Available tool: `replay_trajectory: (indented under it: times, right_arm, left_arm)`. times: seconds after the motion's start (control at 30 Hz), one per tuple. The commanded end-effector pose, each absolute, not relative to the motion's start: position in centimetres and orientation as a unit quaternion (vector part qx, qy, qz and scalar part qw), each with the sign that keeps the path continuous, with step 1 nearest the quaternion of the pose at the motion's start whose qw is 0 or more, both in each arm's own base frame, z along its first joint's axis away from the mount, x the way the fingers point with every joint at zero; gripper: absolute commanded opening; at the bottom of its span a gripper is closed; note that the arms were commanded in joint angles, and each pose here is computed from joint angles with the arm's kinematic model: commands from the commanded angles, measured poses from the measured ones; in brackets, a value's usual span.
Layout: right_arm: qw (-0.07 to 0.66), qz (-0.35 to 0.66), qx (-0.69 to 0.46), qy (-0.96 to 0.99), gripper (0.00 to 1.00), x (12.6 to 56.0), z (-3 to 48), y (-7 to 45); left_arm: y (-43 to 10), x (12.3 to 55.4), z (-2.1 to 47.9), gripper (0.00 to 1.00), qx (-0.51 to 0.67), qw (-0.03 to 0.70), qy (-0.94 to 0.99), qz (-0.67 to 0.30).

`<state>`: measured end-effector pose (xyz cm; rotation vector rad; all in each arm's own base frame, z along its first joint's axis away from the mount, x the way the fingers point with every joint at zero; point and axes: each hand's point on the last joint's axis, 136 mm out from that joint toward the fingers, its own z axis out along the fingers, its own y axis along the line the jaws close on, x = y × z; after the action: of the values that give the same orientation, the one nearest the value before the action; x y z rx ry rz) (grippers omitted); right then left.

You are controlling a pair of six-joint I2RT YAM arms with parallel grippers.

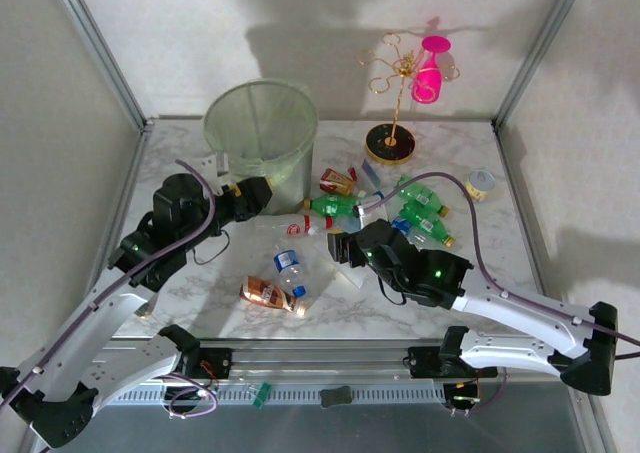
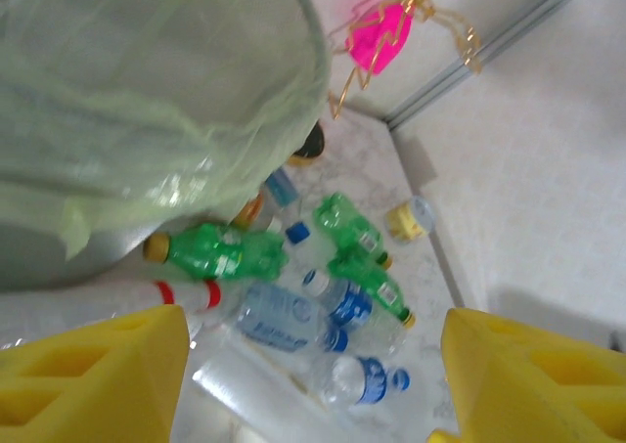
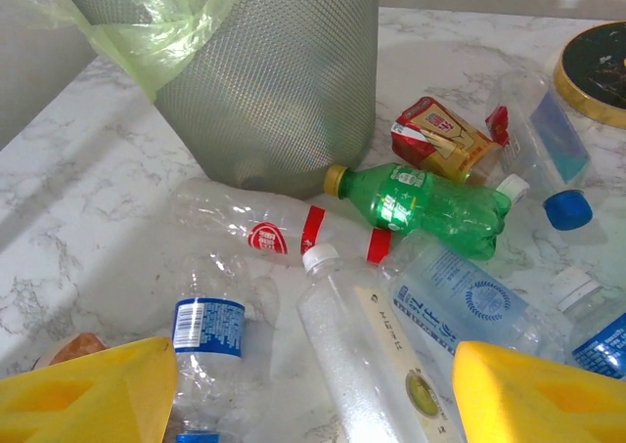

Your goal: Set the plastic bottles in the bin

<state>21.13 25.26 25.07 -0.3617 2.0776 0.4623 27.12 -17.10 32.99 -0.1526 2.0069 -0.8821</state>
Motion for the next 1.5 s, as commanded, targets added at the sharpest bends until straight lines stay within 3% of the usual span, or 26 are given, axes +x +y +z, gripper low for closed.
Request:
replay_trajectory:
  times: [0.0,0.37,0.8,1.1,1.47]
  right_arm:
    - [0.486,0.196,-0.127,0.842,0.74,21.5,25.7,24.7]
    - [0.509,0.171,-0.102,0.837,0.75,22.1,26.7,23.3]
    - [0.517,0.201,-0.068,0.829,0.77,21.7,27.4,21.9]
    - [0.517,0.203,-0.059,0.829,0.78,21.8,27.1,21.2]
    - [0.531,0.198,-0.047,0.823,0.78,21.6,27.9,19.6]
  left_arm:
    - [-16.7,25.6,30.3,0.69,-0.063,0.415,0.842,-0.34]
    - [-16.8,25.1,17.4,0.72,-0.184,0.271,0.898,-0.296]
    - [-17.8,26.1,9.1,0.74,-0.174,0.215,0.949,-0.148]
    - [-21.1,28.0,6.5,0.74,-0.145,0.204,0.959,-0.13]
    - [-22.2,28.5,4.5,0.6,-0.134,0.185,0.965,-0.127]
